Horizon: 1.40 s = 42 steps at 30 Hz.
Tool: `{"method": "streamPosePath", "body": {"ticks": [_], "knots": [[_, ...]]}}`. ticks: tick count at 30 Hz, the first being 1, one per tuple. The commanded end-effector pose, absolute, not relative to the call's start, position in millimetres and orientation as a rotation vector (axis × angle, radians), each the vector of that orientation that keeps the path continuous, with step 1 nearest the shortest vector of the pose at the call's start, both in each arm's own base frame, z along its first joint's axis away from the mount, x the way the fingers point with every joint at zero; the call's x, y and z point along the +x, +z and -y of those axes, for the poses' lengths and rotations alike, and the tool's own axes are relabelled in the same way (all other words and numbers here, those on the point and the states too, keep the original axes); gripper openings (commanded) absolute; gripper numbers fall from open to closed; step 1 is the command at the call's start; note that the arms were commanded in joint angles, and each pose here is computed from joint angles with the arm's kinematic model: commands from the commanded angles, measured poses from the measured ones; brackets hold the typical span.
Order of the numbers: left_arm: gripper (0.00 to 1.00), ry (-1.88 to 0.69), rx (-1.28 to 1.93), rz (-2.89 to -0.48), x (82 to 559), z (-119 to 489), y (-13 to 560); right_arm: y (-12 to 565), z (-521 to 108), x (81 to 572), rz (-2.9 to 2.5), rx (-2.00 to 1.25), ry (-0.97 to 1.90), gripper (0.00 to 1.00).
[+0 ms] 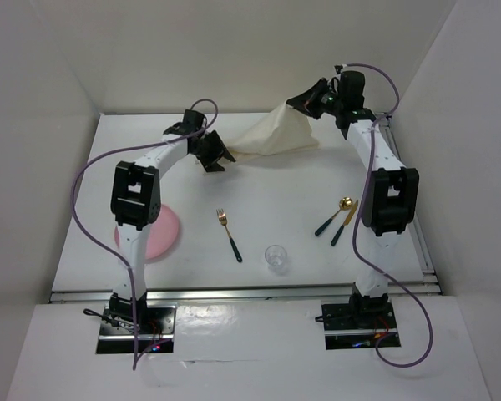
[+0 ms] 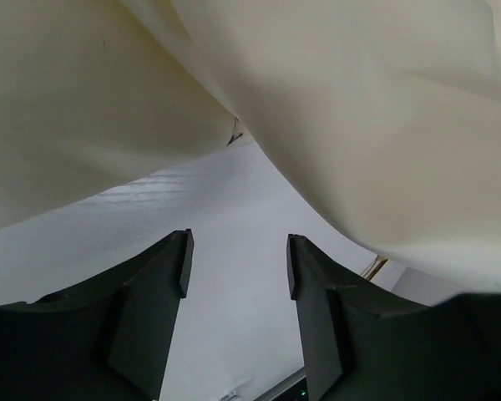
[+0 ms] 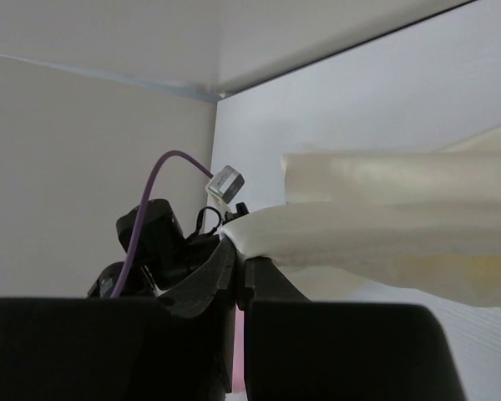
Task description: Set the dinner table for one person
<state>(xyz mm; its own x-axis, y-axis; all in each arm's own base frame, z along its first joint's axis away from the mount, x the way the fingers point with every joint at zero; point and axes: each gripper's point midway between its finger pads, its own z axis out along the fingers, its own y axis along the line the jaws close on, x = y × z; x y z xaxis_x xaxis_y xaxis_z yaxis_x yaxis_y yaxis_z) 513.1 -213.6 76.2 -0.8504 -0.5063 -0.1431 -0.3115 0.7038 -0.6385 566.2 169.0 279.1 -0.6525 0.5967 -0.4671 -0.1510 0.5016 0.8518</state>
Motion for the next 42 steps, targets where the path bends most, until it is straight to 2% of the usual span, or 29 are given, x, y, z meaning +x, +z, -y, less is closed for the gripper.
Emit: {"method": "streamPosePath", "body": {"ticks": [1,3,8,9,11,28,30,33,35,37,39,42], "knots": [[0.66,-0.889,-0.735,-2.546,531.2,217.4,77.9,309.8,-158.9,576.8,-1.873,0.313,1.230,0.00],[0.66,-0.848,-0.784,-2.528,536.3,218.1,74.6,309.8,-158.9,576.8,-1.873,0.314,1.230,0.00],[0.58,-0.808,-0.812,-2.514,551.3,221.7,67.1,310.0,-153.7,577.2,-1.871,0.316,1.230,0.00],[0.54,-0.816,-0.819,-2.502,553.8,222.5,71.3,310.2,-154.8,576.0,-1.873,0.309,1.238,0.00],[0.53,-0.805,-0.822,-2.498,554.6,221.2,70.8,308.5,-149.5,576.8,-1.878,0.323,1.232,0.00],[0.54,-0.729,-0.857,-2.522,565.0,237.5,49.7,302.7,-148.2,570.9,-1.894,0.301,1.251,0.00],[0.51,-0.737,-0.852,-2.511,567.4,238.2,51.2,298.7,-148.1,570.5,-1.902,0.307,1.251,0.00],[0.41,-0.737,-0.852,-2.511,567.4,238.2,51.2,299.8,-148.1,568.3,-1.902,0.307,1.251,0.00],[0.23,-0.748,-0.844,-2.495,568.4,238.5,62.0,299.5,-142.6,569.8,-1.898,0.306,1.239,0.00],[0.14,-0.750,-0.818,-2.469,569.9,237.1,72.6,297.9,-137.4,570.4,-1.902,0.321,1.233,0.00],[0.02,-0.762,-0.787,-2.444,569.1,236.5,92.3,297.4,-137.2,568.2,-1.904,0.314,1.227,0.00],[0.00,-0.776,-0.767,-2.421,570.8,226.2,111.1,299.8,-131.1,564.9,-1.904,0.327,1.221,0.00]]}}
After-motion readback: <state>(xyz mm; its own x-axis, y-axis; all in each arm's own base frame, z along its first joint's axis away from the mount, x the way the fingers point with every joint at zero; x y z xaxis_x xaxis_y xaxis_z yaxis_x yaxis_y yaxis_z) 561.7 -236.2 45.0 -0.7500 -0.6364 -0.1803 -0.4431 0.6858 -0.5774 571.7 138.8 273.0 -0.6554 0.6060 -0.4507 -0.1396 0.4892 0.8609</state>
